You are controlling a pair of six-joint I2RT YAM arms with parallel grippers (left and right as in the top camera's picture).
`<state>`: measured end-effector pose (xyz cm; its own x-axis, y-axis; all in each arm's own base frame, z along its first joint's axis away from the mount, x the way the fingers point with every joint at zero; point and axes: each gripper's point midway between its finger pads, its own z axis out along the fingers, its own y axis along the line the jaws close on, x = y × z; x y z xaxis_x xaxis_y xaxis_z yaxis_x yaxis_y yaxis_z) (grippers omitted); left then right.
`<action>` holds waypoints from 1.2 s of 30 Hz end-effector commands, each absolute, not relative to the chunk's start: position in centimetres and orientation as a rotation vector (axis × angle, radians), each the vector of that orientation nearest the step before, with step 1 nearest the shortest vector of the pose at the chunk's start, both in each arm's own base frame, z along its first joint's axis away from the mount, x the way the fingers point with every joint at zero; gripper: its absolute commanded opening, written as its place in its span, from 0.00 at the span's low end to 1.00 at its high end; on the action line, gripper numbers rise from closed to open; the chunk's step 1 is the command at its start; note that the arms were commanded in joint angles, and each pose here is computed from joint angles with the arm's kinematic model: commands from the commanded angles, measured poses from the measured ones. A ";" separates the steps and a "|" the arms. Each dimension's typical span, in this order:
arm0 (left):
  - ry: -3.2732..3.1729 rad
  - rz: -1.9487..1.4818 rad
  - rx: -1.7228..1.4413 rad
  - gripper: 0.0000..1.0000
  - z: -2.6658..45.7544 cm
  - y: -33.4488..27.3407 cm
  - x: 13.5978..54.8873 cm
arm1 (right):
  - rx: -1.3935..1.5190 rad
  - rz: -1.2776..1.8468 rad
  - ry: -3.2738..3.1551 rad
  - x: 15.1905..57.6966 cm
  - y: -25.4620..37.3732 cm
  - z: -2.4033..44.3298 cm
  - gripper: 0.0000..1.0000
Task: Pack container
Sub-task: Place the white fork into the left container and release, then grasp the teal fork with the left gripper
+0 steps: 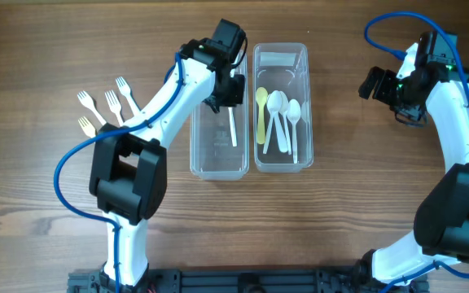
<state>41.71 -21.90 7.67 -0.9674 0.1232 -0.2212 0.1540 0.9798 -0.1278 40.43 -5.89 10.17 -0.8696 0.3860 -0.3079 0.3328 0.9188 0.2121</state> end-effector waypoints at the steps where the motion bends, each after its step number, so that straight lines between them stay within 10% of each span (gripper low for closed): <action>1: 2.859 -0.210 0.174 0.35 10.7 -21.4 41.6 | 0.521 0.239 2.744 40.2 -5.6 9.9 0.99; 13: 2.792 0.097 -0.439 0.71 14.1 -3.7 43.3 | 0.521 0.240 2.744 40.2 -5.6 9.9 0.99; 36: 2.916 0.032 -0.834 0.54 0.0 2.5 45.2 | 0.522 0.239 2.749 40.1 -5.5 9.9 1.00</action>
<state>45.78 2.39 1.78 -0.8467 -0.5126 -0.1424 -0.5129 0.8576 -0.0376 40.22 -5.84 10.09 -0.8723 0.3866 -0.2994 0.3347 0.9184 0.2109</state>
